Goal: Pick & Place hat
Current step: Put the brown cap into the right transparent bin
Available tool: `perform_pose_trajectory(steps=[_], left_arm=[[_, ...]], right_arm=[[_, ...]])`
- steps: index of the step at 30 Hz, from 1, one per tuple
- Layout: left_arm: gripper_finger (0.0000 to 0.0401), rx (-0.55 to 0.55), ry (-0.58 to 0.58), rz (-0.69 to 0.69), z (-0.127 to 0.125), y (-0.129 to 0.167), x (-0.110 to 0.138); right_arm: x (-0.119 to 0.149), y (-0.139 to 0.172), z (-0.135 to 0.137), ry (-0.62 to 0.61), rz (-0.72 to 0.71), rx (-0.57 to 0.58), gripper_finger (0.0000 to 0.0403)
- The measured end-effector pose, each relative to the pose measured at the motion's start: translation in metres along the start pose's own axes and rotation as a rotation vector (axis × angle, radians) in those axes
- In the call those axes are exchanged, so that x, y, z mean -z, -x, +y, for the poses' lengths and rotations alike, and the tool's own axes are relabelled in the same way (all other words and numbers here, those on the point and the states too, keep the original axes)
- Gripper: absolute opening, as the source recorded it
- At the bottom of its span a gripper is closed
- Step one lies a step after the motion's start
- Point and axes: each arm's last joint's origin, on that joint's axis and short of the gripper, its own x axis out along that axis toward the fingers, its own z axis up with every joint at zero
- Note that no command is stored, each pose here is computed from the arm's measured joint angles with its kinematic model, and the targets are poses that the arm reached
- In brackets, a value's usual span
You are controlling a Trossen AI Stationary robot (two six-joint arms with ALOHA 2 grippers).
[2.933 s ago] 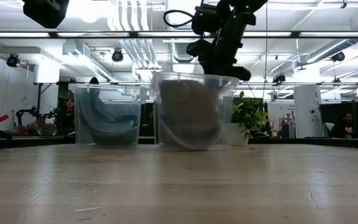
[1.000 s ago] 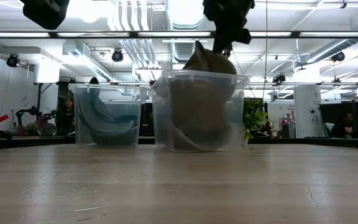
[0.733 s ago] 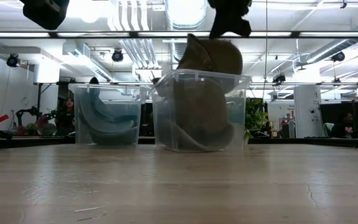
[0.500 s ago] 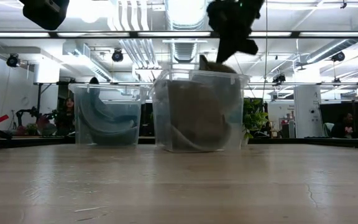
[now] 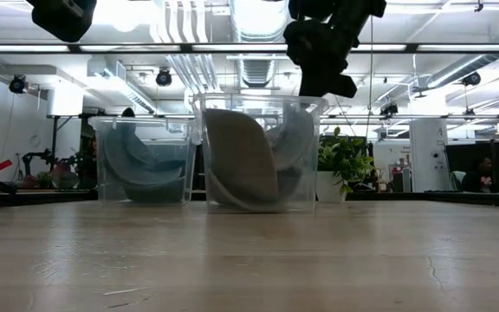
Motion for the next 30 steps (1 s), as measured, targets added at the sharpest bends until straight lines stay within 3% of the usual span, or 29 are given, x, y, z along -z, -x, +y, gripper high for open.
perform_pose_trajectory(steps=[4, 14, 18, 25, 30], left_arm=[[0.0188, 0.0, 0.0, 0.0, 0.0, 0.0, 0.0], [0.0188, 0.0, 0.0, 0.0, 0.0, 0.0, 0.0], [0.0188, 0.0, 0.0, -0.001, 0.0, 0.0, 0.0], [0.0188, 0.0, 0.001, -0.001, 0.0, 0.0, 0.0], [0.0188, 0.0, 0.0, -0.001, 0.0, 0.0, 0.0]], right_arm=[[-0.001, 0.002, 0.001, 0.008, -0.007, -0.003, 0.0067], [-0.002, 0.013, 0.001, 0.009, -0.007, 0.006, 0.0249], [-0.002, 0.016, -0.001, 0.0, 0.001, 0.092, 0.0294], [0.005, 0.021, -0.007, -0.004, 0.084, 0.182, 0.0312], [0.009, 0.023, -0.009, 0.002, 0.126, 0.208, 0.025]])
